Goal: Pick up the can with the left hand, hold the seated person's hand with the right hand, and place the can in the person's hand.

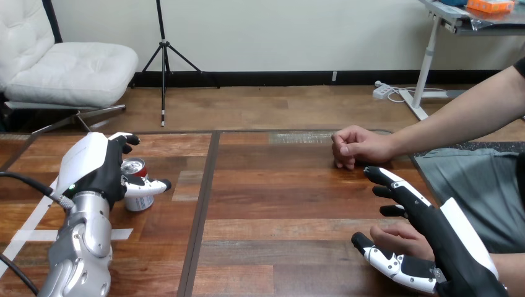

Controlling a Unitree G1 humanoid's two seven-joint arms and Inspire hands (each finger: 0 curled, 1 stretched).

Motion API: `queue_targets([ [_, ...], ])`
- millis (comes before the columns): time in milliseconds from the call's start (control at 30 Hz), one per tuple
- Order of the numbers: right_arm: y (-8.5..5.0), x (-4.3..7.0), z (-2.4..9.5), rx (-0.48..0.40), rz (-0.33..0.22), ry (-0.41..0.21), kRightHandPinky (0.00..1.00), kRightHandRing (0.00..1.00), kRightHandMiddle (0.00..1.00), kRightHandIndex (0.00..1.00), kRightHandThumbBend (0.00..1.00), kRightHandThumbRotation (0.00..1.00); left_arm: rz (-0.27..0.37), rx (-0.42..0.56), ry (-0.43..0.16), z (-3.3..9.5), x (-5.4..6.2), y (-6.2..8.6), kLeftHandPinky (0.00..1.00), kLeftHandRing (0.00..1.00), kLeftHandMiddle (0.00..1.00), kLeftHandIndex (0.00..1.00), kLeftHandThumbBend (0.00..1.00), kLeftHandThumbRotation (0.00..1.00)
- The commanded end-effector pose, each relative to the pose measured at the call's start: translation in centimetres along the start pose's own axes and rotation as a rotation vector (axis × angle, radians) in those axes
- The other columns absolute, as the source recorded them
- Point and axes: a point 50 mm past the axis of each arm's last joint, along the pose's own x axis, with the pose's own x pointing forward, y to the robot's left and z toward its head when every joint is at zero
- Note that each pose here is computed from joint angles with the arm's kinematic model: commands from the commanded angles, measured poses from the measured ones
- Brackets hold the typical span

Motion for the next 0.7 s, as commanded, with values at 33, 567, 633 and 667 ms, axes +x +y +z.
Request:
queue_targets([
  [33, -1.04, 0.88, 1.64, -0.03, -0.033, -0.091, 0.79, 0.88, 0.92, 0.9, 0.42, 0.07, 0.069, 0.017, -0.061, 1.78, 1.06, 2.02, 0.66, 0.77, 0.81, 0.81, 0.78, 0.21],
  [567, -1.01, 0.8, 1.59, -0.032, -0.035, -0.092, 0.77, 0.88, 0.92, 0.9, 0.42, 0.09, 0.074, 0.045, -0.066, 1.55, 1.17, 1.85, 0.7, 0.81, 0.84, 0.83, 0.77, 0.22],
  [633, -1.03, 0.78, 1.55, -0.032, -0.035, -0.092, 0.77, 0.88, 0.92, 0.9, 0.42, 0.09, 0.077, 0.046, -0.064, 1.53, 1.19, 1.8, 0.7, 0.81, 0.84, 0.83, 0.77, 0.22],
  [667, -1.03, 0.78, 1.54, -0.032, -0.035, -0.091, 0.77, 0.88, 0.91, 0.89, 0.42, 0.09, 0.077, 0.047, -0.064, 1.53, 1.2, 1.79, 0.71, 0.81, 0.85, 0.83, 0.77, 0.22],
])
